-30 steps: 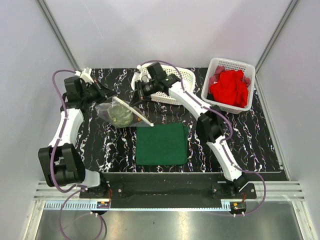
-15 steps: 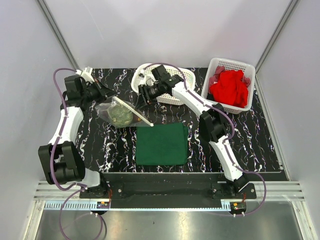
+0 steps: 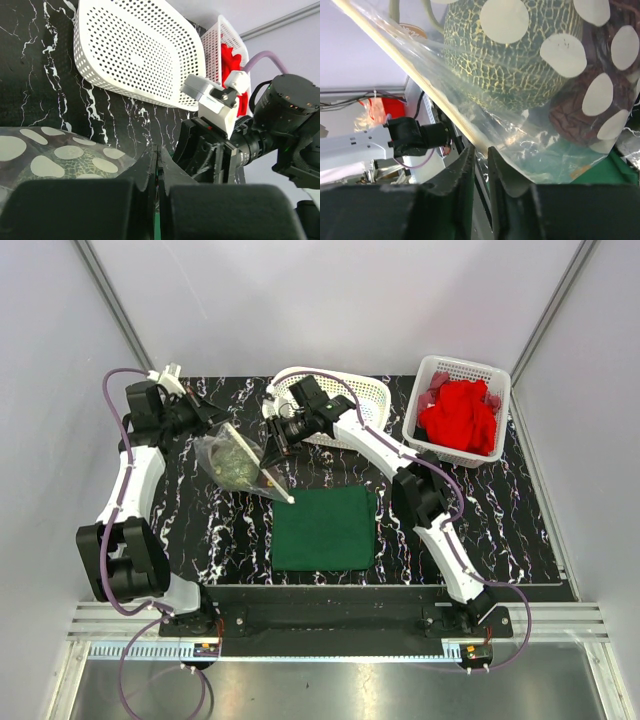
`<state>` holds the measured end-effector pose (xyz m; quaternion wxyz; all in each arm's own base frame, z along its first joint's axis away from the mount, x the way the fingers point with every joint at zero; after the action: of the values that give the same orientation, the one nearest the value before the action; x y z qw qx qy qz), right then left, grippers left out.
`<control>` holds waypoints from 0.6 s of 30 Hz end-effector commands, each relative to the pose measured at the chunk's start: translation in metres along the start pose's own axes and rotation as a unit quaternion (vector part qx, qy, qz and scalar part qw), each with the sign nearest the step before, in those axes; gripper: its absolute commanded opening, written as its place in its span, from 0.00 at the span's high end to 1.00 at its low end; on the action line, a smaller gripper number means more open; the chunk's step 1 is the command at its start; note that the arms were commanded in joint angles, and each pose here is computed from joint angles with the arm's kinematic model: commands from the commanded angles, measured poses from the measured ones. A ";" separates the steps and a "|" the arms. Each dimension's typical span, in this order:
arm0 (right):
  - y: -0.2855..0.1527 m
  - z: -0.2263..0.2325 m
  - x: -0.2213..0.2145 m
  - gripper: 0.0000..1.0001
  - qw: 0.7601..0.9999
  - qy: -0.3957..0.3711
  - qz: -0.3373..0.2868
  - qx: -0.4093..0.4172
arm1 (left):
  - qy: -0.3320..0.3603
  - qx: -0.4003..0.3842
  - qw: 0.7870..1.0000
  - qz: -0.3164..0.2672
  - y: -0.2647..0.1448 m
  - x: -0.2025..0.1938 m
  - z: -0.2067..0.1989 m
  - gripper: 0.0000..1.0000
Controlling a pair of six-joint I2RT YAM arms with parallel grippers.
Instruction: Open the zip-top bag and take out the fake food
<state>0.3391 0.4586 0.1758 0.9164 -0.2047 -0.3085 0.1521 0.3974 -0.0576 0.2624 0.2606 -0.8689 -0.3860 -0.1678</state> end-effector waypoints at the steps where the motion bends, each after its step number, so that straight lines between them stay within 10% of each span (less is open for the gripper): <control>1: 0.010 0.028 0.026 0.80 0.999 -0.012 -0.035 0.028 | 0.021 -0.034 0.999 -0.037 0.003 0.025 -0.031 1.00; 3: 0.013 0.022 0.030 0.81 0.999 -0.002 -0.044 0.010 | 0.019 -0.036 0.998 -0.044 0.005 0.027 -0.034 1.00; 6: 0.011 0.018 0.035 0.55 0.998 -0.011 -0.057 -0.018 | 0.012 -0.035 0.998 -0.051 0.004 0.029 -0.037 1.00; 11: 0.016 0.006 0.026 0.55 0.998 -0.005 -0.048 -0.031 | 0.000 -0.037 0.998 -0.054 0.003 0.031 -0.039 1.00; 13: 0.020 0.005 0.022 0.62 0.999 -0.006 -0.041 -0.028 | -0.001 -0.040 0.998 -0.055 0.003 0.032 -0.041 1.00; 16: 0.018 0.013 0.027 1.00 0.999 0.002 -0.047 -0.025 | 0.006 -0.014 0.998 -0.057 0.002 0.031 -0.037 0.98; 18: 0.011 0.022 0.034 1.00 0.998 0.009 -0.060 -0.026 | 0.008 0.064 0.996 -0.057 -0.002 0.027 -0.027 0.75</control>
<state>0.3515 0.4807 0.1768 0.9196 -0.2229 -0.3051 0.1078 0.4067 -0.0649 0.2740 0.2486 -0.8652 -0.4114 -0.1427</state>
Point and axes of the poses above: each gripper's point midway between its finger pads, its own y axis out along the fingers, its own z axis along the line the jaws close on, x = y × z, the point moved 2 cm from there along -y, back along the fingers, and after that the axes turned 7 degrees about -y, right-handed, at the moved point
